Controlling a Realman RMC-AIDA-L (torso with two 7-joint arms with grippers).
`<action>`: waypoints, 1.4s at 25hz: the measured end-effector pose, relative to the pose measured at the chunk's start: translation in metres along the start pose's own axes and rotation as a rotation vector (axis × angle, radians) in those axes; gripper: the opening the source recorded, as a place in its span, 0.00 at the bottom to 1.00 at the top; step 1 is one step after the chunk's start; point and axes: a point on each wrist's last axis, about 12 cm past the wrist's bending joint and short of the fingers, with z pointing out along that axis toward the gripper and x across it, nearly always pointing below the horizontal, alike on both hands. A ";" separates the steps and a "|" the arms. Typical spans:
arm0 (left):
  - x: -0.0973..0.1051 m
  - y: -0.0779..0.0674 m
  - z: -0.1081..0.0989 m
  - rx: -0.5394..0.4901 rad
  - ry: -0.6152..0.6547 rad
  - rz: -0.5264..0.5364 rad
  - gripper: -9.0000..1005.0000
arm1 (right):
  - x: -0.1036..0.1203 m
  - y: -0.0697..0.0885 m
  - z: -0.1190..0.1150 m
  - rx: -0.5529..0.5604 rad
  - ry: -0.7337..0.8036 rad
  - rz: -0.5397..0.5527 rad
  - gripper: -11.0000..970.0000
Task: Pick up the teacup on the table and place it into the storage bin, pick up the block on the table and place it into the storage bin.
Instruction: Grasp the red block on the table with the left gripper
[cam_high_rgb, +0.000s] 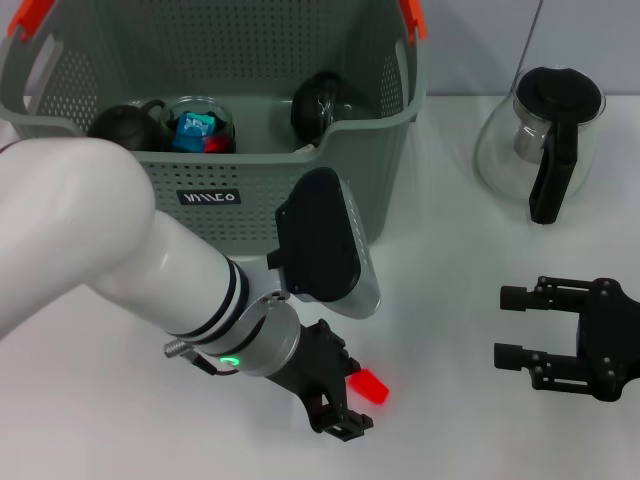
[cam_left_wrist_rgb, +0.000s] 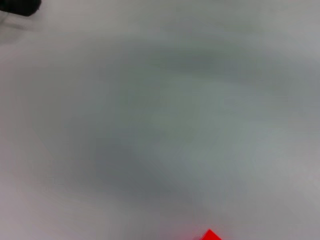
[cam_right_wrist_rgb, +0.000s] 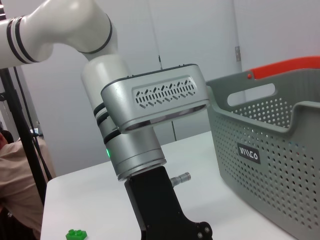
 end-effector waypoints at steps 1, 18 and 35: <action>0.000 0.000 -0.001 0.000 0.002 -0.004 0.62 | 0.000 0.000 0.000 -0.001 0.000 0.000 0.73; -0.002 -0.002 0.007 -0.006 -0.030 0.068 0.61 | 0.000 0.001 0.000 -0.004 -0.001 0.001 0.72; -0.002 -0.002 0.007 -0.007 -0.025 0.008 0.61 | -0.001 0.001 -0.001 -0.011 -0.003 0.001 0.72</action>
